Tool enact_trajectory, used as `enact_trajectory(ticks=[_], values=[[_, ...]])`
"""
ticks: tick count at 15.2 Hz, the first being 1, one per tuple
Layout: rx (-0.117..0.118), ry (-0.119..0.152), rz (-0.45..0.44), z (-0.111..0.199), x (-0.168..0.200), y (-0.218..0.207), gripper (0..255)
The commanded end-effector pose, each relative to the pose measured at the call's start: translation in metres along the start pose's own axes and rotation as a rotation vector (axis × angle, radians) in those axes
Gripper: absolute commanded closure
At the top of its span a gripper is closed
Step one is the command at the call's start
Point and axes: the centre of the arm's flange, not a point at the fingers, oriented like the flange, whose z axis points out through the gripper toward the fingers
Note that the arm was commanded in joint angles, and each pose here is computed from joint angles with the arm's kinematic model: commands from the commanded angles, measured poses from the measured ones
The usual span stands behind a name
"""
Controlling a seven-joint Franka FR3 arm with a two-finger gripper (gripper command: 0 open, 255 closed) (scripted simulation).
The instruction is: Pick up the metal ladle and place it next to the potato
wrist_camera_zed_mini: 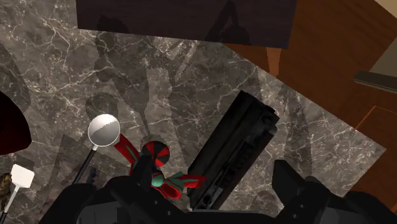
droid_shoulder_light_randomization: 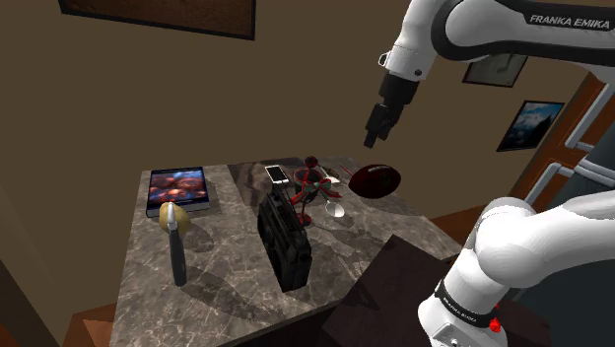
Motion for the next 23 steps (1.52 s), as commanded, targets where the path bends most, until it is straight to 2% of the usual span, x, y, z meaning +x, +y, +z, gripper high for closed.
enact_trajectory(ticks=[1, 23], values=[[0.000, 0.000, 0.000, 0.000, 0.000, 0.000, 0], [-0.029, 0.109, 0.270, 0.228, 0.098, 0.134, 0]])
